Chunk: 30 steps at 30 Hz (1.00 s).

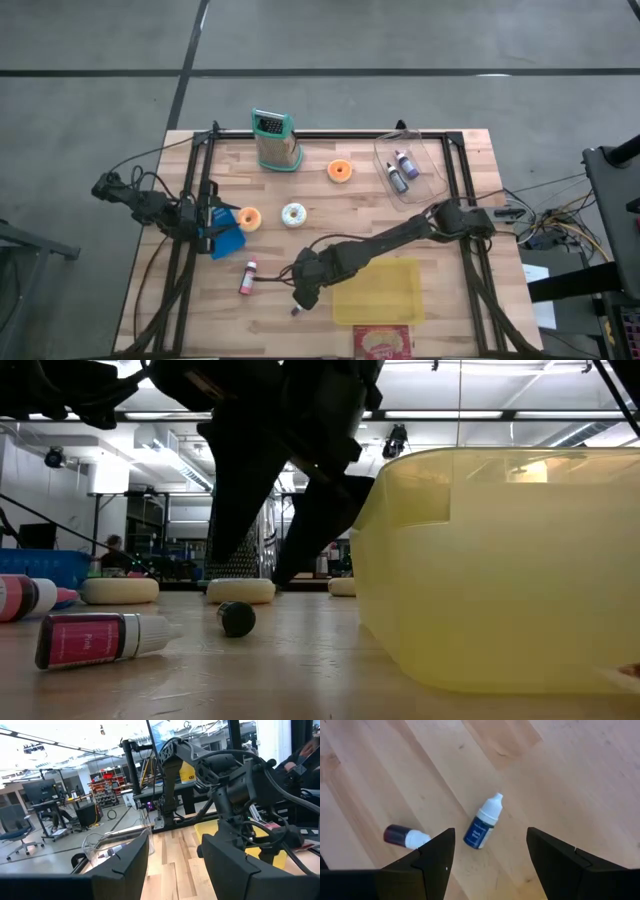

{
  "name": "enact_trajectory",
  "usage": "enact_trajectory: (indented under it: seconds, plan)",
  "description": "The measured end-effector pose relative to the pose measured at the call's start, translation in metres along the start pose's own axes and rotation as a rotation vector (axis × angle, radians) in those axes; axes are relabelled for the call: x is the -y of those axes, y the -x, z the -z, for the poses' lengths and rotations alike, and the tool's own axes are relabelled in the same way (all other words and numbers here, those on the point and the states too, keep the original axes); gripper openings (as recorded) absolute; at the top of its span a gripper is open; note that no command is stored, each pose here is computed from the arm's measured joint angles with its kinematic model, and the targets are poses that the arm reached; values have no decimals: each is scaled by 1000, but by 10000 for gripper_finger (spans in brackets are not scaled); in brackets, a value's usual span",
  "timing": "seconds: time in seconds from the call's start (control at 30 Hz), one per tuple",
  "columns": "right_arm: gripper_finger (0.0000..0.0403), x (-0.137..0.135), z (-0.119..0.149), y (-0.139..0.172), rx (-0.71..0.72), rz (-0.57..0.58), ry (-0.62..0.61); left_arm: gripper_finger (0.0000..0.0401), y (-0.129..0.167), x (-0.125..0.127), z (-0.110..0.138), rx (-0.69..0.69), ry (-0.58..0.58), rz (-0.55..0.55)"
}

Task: Pick & Place Food Item
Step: Put the dark blue food coloring bottle into the transparent bin

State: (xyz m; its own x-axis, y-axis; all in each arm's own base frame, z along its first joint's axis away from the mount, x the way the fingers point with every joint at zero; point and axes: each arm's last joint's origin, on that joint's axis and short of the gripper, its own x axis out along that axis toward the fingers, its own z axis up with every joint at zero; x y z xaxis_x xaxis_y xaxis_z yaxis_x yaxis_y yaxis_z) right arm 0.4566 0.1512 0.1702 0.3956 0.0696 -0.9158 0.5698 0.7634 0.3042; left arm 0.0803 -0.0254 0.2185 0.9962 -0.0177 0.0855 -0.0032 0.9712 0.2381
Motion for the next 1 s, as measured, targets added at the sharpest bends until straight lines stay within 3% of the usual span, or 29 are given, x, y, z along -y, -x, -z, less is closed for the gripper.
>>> enact_trajectory:
  seconds: [0.63, 1.0]
  plan:
    - [237, -1, 0, -8, -5, -17, -18, 188, 0, 0, 0, 0, 0, 0]
    - [232, -7, -16, 20, -1, 5, 67, 188, 0, 0, 0, 0, 0, 0]
